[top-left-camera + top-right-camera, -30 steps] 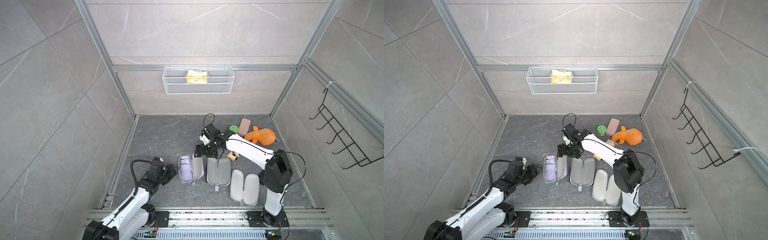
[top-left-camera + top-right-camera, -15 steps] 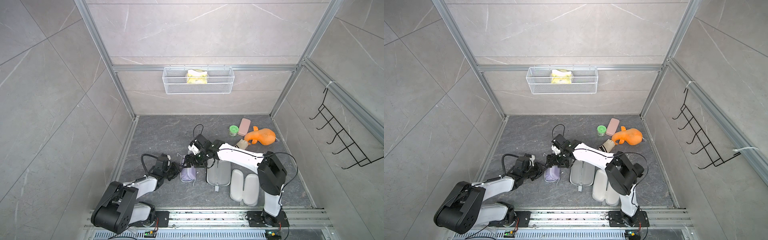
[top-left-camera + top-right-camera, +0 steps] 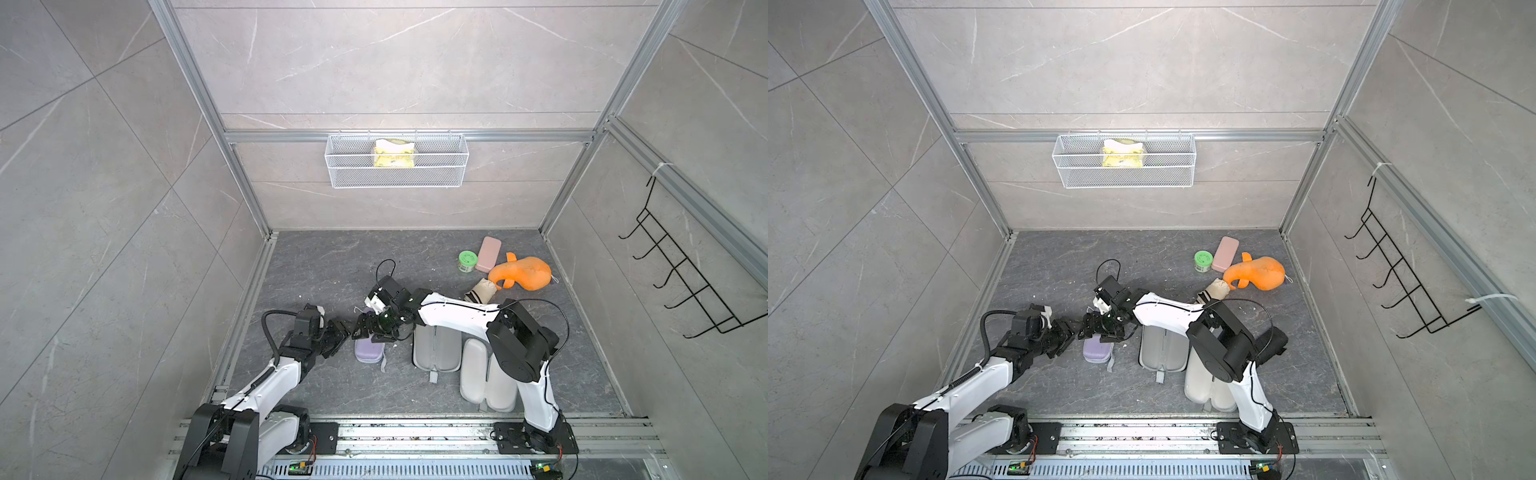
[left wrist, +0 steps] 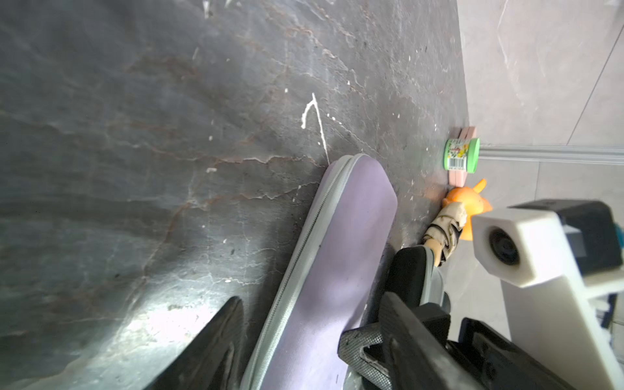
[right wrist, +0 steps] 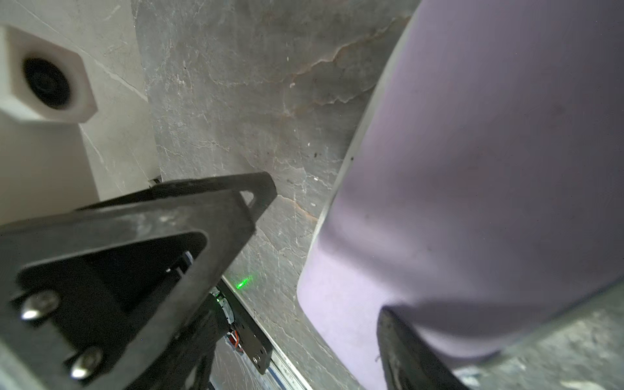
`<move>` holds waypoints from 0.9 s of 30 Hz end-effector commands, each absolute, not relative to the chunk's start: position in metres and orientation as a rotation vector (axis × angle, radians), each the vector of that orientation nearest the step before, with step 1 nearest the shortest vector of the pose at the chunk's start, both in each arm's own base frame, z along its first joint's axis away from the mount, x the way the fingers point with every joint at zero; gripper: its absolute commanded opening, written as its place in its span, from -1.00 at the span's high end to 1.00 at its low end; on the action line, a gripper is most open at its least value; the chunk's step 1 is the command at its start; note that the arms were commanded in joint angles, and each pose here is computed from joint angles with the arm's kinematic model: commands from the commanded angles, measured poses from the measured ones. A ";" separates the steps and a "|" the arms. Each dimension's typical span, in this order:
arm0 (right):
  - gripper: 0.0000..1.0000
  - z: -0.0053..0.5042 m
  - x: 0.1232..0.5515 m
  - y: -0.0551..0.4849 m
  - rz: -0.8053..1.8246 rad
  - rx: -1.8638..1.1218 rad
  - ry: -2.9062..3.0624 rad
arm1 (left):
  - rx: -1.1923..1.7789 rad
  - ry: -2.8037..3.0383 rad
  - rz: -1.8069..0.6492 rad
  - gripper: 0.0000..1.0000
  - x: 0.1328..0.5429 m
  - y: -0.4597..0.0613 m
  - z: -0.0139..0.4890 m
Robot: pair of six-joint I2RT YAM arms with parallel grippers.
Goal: Put umbrellas into zippered umbrella sleeves
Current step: Close the umbrella sleeve at the center of the board, then adjust the umbrella sleeve at the center of the board.
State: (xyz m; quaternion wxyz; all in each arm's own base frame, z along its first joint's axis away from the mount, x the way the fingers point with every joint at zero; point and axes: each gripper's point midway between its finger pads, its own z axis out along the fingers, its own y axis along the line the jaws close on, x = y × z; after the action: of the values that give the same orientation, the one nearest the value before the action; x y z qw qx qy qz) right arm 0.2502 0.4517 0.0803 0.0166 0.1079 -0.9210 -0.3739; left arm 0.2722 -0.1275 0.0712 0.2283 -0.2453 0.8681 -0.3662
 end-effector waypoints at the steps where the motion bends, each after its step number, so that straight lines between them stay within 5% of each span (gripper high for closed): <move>1: -0.43 0.076 0.257 0.449 -1.184 0.280 -2.829 | -0.508 2.469 -1.048 -0.46 0.267 -0.151 0.077; 10: 0.15 0.113 0.287 0.385 -1.184 0.203 -2.943 | -0.356 2.595 -0.979 -0.41 0.266 -0.181 0.058; 17: 0.09 0.060 0.265 0.375 -0.959 0.083 -2.986 | -0.310 2.659 -0.842 -0.41 0.266 -0.171 0.059; 27: 0.16 0.059 0.224 0.460 -1.138 0.119 -2.882 | -0.319 2.769 -0.717 -0.39 0.271 -0.156 0.039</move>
State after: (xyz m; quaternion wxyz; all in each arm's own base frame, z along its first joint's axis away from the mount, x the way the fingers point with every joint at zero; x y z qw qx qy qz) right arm 0.2181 0.4276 0.0478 0.0350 0.0522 -0.9443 -0.3231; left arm 0.2688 -0.1624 0.0458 0.1474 -0.1168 0.9458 -0.2649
